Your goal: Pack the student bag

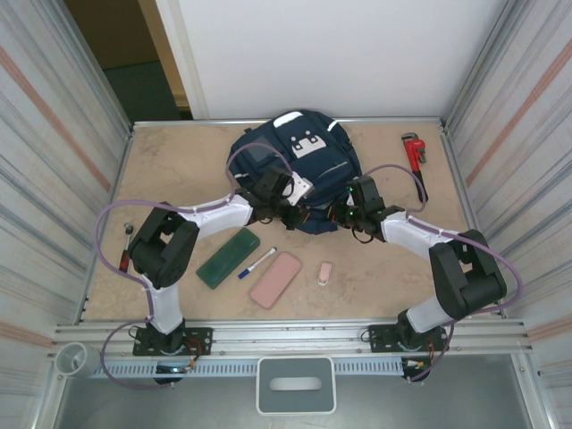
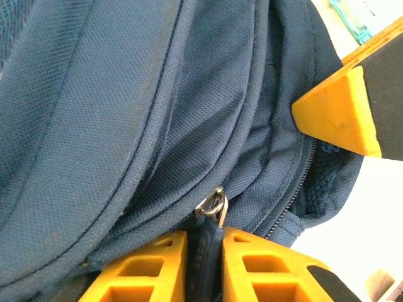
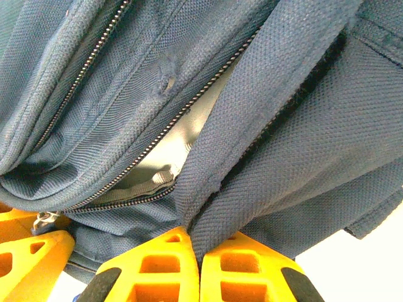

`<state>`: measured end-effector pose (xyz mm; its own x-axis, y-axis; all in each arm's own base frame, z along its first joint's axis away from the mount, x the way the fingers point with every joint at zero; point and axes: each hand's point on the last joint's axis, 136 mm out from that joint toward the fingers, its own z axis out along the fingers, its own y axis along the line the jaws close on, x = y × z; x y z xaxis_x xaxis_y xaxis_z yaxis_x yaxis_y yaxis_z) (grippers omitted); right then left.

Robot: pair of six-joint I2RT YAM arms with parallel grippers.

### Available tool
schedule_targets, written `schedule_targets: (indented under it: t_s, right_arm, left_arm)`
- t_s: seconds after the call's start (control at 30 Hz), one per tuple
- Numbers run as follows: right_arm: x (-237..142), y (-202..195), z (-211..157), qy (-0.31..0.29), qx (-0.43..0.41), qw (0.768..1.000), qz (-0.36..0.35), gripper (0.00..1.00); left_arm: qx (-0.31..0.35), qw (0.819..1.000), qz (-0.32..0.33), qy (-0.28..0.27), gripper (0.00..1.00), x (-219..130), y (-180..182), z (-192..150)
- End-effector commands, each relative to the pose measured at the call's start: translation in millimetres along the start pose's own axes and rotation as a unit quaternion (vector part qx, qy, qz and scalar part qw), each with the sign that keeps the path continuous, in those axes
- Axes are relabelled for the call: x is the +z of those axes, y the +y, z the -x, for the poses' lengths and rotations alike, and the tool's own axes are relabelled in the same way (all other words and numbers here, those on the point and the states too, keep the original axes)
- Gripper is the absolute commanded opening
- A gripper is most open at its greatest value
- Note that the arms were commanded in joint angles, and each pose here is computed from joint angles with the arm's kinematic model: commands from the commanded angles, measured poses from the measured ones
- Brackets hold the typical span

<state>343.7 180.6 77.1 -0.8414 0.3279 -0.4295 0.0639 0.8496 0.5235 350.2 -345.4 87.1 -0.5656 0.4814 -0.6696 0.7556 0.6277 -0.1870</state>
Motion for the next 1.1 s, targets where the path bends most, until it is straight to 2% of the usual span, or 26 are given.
schedule_targets:
  t_s: [0.0, 0.2, 0.4, 0.57, 0.87, 1.07]
  right_arm:
    - [-2.7, 2.0, 1.0, 0.007, -0.014, 1.0, -0.001, 0.0]
    - [-3.8, -3.3, 1.5, 0.005, -0.013, 1.0, -0.008, 0.0]
    - [-10.1, -15.4, 6.9, -0.004, -0.013, 0.999, -0.032, 0.0]
    - [-20.5, -24.0, 14.0, -0.017, -0.016, 0.999, -0.047, 0.0]
    - [-37.0, -47.0, 24.6, -0.035, -0.002, 0.997, -0.065, 0.0]
    - [-44.6, -56.3, 26.1, -0.046, 0.004, 0.996, -0.075, 0.0]
  left_arm:
    - [-0.008, 0.999, 0.051, -0.017, 0.19, -14.8, 31.2, 11.9]
    - [-0.01, 0.999, 0.041, -0.02, 0.07, -27.1, 36.1, 7.9]
    - [-0.01, 1.0, 0.026, -0.001, 0.0, -30.1, 40.3, -2.9]
    - [-0.022, 0.999, 0.038, 0.013, 0.0, -31.7, 52.9, -12.5]
    - [-0.091, 0.986, 0.142, 0.007, 0.0, -48.7, 106.3, -16.8]
    - [-0.114, 0.967, 0.224, 0.036, 0.0, -64.9, 145.4, -28.3]
